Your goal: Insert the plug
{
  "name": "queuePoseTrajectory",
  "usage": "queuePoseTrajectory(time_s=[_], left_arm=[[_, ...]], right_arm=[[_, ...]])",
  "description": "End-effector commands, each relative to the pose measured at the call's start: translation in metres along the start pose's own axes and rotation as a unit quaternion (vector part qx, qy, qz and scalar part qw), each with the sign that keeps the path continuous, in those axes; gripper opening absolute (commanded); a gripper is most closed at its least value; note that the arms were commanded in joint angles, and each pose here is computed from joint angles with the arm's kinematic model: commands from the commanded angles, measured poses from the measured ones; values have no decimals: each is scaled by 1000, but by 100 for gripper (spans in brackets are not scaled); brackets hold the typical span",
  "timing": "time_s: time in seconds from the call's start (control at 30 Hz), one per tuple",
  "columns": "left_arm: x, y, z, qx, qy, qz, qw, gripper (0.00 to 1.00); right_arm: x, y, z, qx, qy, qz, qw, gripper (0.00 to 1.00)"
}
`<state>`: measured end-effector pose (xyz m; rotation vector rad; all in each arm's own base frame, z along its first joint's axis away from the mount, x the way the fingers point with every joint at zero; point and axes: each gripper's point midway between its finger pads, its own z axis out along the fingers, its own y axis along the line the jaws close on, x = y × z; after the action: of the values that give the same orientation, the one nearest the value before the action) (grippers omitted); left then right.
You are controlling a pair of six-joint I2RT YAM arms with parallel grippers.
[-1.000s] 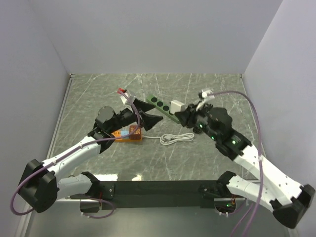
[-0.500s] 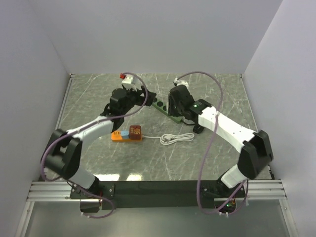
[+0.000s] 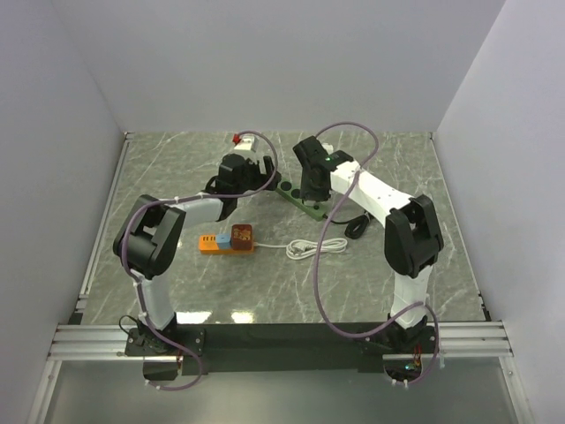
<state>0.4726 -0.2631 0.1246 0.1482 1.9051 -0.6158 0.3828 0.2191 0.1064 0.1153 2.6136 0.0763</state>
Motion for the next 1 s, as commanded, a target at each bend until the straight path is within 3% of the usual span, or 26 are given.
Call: queuePoseTrajectory(time_s=[0.0,0.17,0.4,0.5,0.73,0.97], left_arm=[[-18,1,7,-5,-24,13,1000,89],[-12,0,6,0,-17,8,1000,89],[-23,-3,-5,1,-26,15,1000,89],[-24,-3,-9,-1,-28,16,999,89],[-21,-2,-11,-1,-22,15,1000,89],[-16,1,-7,-5,-13,15,1000,89]], right_arm=[[-24,5,-15,6,-20,46,999,0],[-25,21,-9,-12,-31,73,997,0],[-18,-24,-10,121,-66,112,984,0],[-13,-31,-12,138,-72,142,978,0],[-14,-11,-17,131,-64,184,972,0],[-26,37,-26,30,-60,249,966,0]])
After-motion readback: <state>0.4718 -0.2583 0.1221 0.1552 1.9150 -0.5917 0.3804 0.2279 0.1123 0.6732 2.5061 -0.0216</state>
